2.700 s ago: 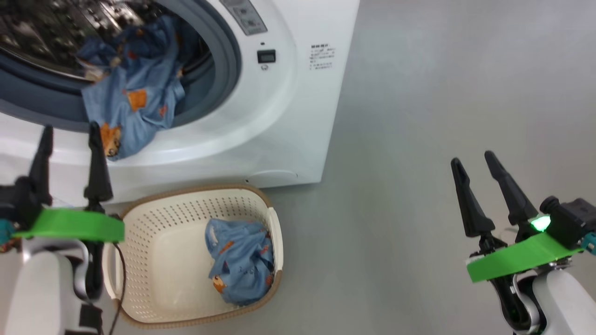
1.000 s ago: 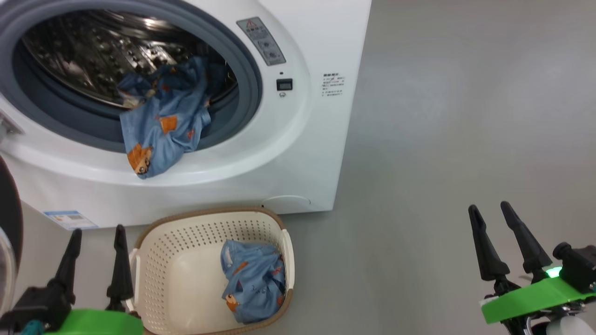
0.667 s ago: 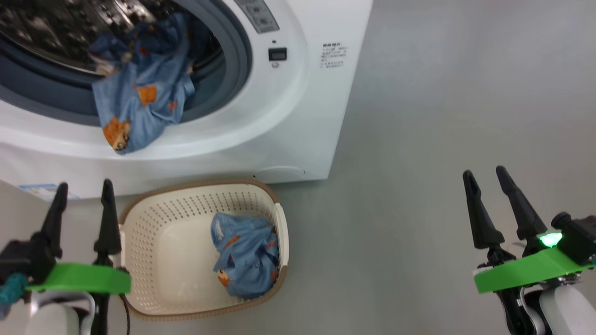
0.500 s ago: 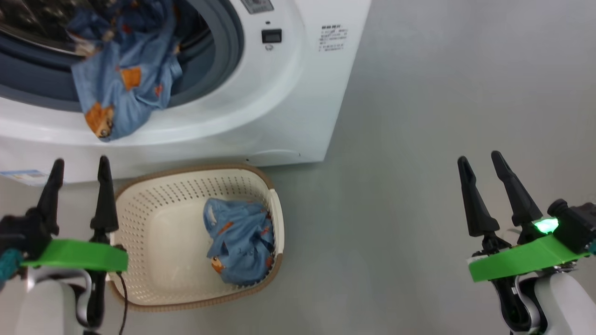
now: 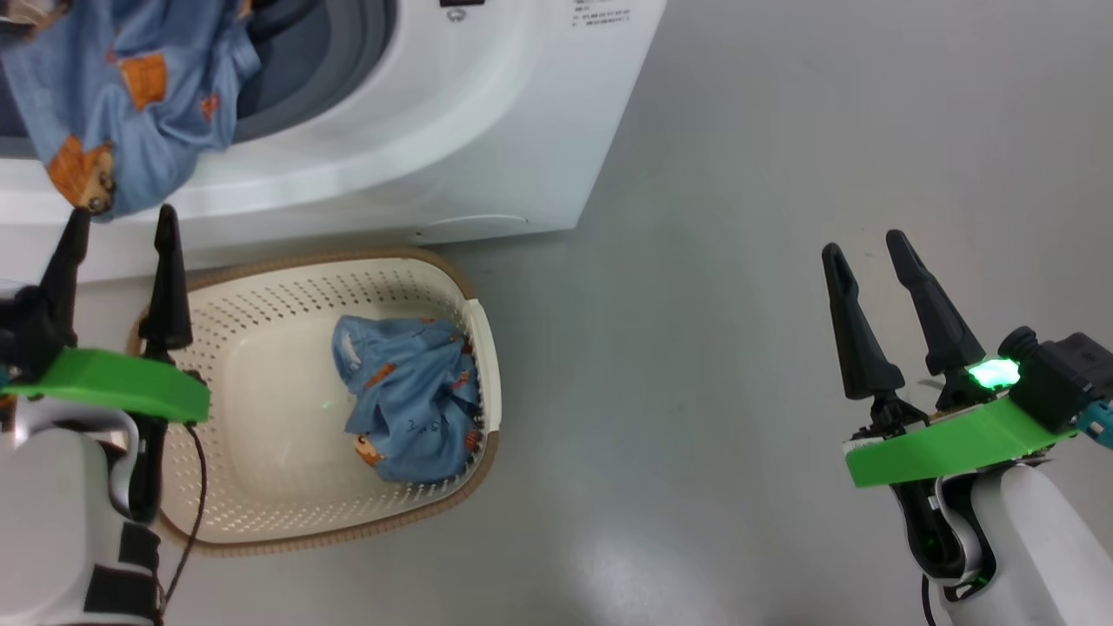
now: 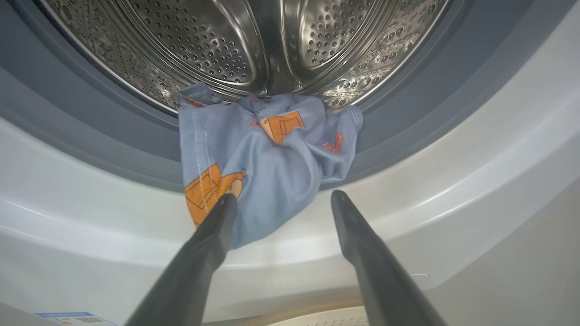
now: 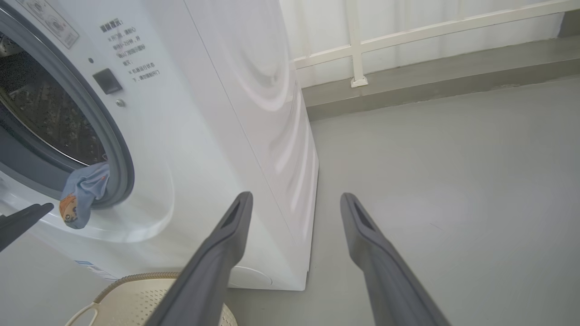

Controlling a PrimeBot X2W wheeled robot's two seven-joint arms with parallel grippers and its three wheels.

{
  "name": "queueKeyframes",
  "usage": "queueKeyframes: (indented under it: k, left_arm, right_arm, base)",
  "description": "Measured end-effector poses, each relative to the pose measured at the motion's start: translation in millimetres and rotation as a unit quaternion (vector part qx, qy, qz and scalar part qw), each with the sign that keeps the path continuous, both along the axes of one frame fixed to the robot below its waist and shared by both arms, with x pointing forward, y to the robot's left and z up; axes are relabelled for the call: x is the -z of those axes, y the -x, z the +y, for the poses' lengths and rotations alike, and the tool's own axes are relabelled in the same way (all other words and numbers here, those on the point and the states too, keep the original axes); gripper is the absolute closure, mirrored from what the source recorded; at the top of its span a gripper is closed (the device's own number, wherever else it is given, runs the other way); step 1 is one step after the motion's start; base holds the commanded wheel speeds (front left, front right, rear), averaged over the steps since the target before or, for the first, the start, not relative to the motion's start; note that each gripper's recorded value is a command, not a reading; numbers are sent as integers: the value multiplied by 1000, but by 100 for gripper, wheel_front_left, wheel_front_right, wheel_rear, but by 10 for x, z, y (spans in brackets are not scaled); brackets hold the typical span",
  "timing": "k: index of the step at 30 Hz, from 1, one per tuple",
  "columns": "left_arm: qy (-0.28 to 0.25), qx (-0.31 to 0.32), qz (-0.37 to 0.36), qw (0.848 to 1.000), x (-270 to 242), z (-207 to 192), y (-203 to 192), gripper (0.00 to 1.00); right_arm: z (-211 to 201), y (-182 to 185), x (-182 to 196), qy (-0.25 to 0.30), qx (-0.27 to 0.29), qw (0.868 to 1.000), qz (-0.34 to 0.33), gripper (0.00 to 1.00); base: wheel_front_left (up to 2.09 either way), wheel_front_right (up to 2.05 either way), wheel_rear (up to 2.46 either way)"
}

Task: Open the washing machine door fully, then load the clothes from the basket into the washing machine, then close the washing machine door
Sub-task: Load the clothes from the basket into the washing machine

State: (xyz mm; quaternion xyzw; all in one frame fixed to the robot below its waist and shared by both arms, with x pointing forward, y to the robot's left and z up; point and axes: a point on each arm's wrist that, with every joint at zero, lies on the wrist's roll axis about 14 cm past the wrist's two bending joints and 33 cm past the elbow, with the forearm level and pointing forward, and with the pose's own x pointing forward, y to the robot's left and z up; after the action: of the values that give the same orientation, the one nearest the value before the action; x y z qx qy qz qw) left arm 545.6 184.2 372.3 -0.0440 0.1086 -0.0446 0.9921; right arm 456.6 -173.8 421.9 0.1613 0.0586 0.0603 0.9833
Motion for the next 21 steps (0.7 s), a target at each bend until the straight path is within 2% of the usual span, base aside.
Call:
queueKeyframes:
  k: [8,21]
  left_arm:
    - [-23,21,28,999,252,-46,-184,0]
    - [-45,40,30,998,306,-95,-479,0]
  right_arm:
    - [2,-61,122,2,-1,1000,11,0]
    - [-28,-75,179,3,5,1000,18,0]
  base:
    - [0,0,0]
    - [0,0,0]
